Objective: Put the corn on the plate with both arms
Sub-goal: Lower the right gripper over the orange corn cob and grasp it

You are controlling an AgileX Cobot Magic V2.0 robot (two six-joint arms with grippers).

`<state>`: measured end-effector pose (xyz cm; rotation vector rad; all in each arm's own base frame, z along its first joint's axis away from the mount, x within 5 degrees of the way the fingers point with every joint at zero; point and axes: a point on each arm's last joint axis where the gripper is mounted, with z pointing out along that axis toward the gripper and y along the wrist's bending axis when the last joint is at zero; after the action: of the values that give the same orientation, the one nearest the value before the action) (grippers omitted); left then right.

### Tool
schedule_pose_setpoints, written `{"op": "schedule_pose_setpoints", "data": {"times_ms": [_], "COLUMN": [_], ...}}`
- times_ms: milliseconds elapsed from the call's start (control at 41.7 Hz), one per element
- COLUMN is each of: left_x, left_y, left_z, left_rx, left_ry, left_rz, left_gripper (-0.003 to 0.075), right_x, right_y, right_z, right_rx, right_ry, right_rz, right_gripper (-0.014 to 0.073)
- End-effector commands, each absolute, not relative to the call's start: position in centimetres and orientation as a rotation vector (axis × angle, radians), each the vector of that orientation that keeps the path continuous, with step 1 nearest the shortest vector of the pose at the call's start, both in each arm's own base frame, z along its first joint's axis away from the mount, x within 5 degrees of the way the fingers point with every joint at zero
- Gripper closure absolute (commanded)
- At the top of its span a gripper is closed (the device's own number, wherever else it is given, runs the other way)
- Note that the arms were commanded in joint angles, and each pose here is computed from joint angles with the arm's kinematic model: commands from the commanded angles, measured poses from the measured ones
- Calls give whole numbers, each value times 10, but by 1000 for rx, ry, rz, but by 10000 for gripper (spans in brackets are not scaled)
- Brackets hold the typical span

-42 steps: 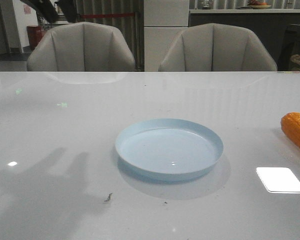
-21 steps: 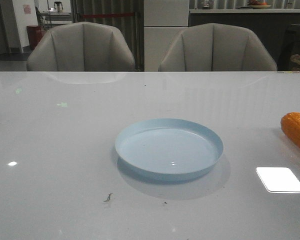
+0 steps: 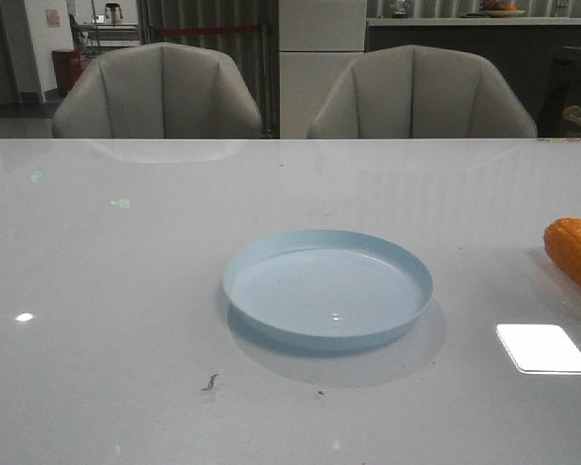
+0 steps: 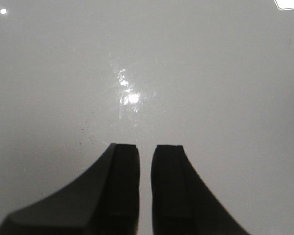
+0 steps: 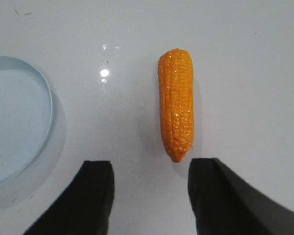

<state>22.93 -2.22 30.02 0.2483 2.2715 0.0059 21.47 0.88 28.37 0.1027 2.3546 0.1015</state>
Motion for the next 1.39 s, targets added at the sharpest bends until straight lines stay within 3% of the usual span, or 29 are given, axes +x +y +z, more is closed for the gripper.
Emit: {"op": "schedule_pose_setpoints", "data": {"times_ms": [0, 144, 336, 456, 719, 959, 1247, 1367], "left_x": [229, 229, 229, 228, 226, 224, 224, 224], "left_y": [-22, -22, -22, -22, -22, -21, -21, -21], "left_z": [317, 317, 317, 315, 313, 311, 311, 310], "left_rx": [223, 223, 223, 225, 230, 237, 237, 237], "left_ry": [2185, 2187, 2189, 2207, 2245, 2273, 2273, 2275], "left_rz": [-1, -1, -1, -2, -3, 2, 2, 2], "left_gripper": [544, 544, 544, 544, 544, 544, 544, 544], "right_x": [242, 280, 320, 339, 357, 361, 364, 366], "right_y": [7, 4, 4, 5, 2, -8, -11, -11], "right_z": [295, 285, 265, 247, 204, 195, 186, 176], "right_rx": [60, 30, 24, 20, 24, 55, 47, 47], "right_ry": [2307, 2349, 2378, 2404, 2516, 2511, 2522, 2544], "right_rz": [49, -7, -15, -15, -27, -35, -50, -49], "right_gripper": [135, 131, 25, 17, 22, 29, 286, 298]}}
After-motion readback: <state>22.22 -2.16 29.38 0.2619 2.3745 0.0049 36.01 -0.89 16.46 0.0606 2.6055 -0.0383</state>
